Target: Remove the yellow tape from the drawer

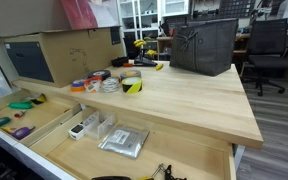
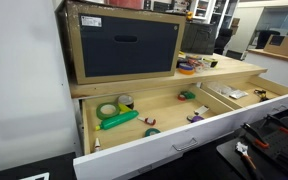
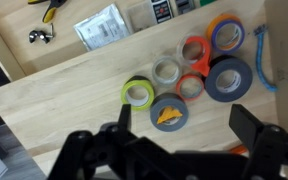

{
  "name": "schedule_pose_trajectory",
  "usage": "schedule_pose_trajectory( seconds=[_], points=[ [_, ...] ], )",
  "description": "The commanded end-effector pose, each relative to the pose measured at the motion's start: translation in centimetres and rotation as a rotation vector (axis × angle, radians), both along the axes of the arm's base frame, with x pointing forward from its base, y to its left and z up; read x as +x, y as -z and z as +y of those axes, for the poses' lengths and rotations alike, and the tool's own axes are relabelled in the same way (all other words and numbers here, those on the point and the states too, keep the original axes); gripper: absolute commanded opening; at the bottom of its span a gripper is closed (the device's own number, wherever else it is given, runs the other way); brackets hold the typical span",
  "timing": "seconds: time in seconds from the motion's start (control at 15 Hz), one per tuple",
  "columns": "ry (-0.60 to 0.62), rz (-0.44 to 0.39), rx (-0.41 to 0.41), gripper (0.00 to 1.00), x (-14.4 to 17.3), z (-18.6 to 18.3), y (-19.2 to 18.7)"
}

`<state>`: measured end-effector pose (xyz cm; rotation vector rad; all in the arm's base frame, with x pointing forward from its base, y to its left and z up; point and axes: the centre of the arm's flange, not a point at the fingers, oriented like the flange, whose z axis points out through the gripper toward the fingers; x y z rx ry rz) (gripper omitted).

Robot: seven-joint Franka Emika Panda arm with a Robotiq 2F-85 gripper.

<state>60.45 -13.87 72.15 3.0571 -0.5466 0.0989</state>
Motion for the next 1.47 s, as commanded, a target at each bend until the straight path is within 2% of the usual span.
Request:
schedule_pose_trajectory(
  seconds=[0.0,0.13,0.27,0.53,0.67,0.8,0.93,1.0,1.13,1.4],
  points=[
    [-0.12,0.11,0.111,1.0,-4.1,2.7,1.1],
    [-0.16,0.196,0.158,1.0,-4.2,4.2,3.1],
    [-0.178,0.301,0.181,1.0,-3.8,5.7,7.0],
    [-0.187,0.528,0.181,1.0,-3.3,5.7,12.8],
    [-0.19,0.596,0.18,1.0,-3.1,5.7,14.7],
    [-0.202,0.63,0.166,1.0,-3.1,5.4,15.7],
    [-0.218,0.602,0.117,1.0,-3.2,5.1,16.1],
    [-0.241,0.51,0.081,1.0,-3.1,4.6,16.1],
    [-0.237,0.418,0.04,1.0,-1.7,3.7,16.0],
    [-0.228,0.172,0.013,1.0,0.8,3.3,16.4]
  ],
)
